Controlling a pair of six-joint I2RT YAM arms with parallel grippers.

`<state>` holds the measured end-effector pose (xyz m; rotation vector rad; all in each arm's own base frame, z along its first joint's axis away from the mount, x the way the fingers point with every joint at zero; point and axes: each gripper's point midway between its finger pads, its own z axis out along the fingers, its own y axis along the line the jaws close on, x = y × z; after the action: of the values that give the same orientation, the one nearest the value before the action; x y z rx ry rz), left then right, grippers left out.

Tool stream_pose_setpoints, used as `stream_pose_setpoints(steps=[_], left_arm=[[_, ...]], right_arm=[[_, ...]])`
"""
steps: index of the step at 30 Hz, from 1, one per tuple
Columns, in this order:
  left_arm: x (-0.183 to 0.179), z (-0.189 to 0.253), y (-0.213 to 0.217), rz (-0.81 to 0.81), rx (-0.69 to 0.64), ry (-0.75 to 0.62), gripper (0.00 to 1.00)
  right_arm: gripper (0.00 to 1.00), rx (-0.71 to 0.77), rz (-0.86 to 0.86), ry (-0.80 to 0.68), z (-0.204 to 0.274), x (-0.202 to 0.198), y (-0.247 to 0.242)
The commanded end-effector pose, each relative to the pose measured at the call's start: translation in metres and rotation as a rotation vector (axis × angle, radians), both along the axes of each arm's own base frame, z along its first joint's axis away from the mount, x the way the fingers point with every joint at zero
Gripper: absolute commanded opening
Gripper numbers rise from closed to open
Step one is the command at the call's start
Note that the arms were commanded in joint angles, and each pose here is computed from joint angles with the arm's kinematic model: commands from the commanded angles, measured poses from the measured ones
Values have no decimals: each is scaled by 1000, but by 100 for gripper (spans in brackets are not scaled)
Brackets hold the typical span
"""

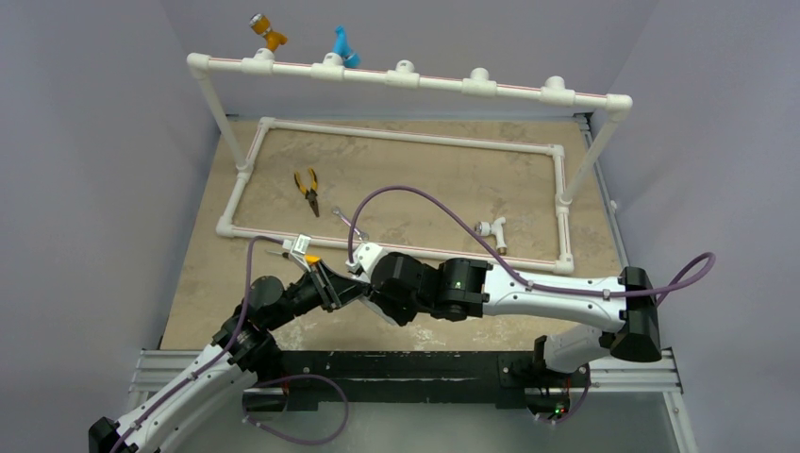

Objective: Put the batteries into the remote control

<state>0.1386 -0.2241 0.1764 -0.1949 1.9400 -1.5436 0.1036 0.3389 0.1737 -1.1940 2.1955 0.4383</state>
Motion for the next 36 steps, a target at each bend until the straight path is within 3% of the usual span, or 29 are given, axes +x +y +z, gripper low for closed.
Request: stream_pose_setpoints(steps=[1,10,21,36], left_arm=[[-1,36,-3,-17,-71,-83,0],[-4,37,-4,-28,-94,-73,0],[-3,32,-4,-25,-89,-58,0],[-3,19,-6,-27,-99,12,0]], right_arm=[[24,76,4,-47,24,6,17],[37,69,-1,-55,22,9,17],[45,69,-16,-80,26,13,16],[55,199,45,-130,74,10,16]])
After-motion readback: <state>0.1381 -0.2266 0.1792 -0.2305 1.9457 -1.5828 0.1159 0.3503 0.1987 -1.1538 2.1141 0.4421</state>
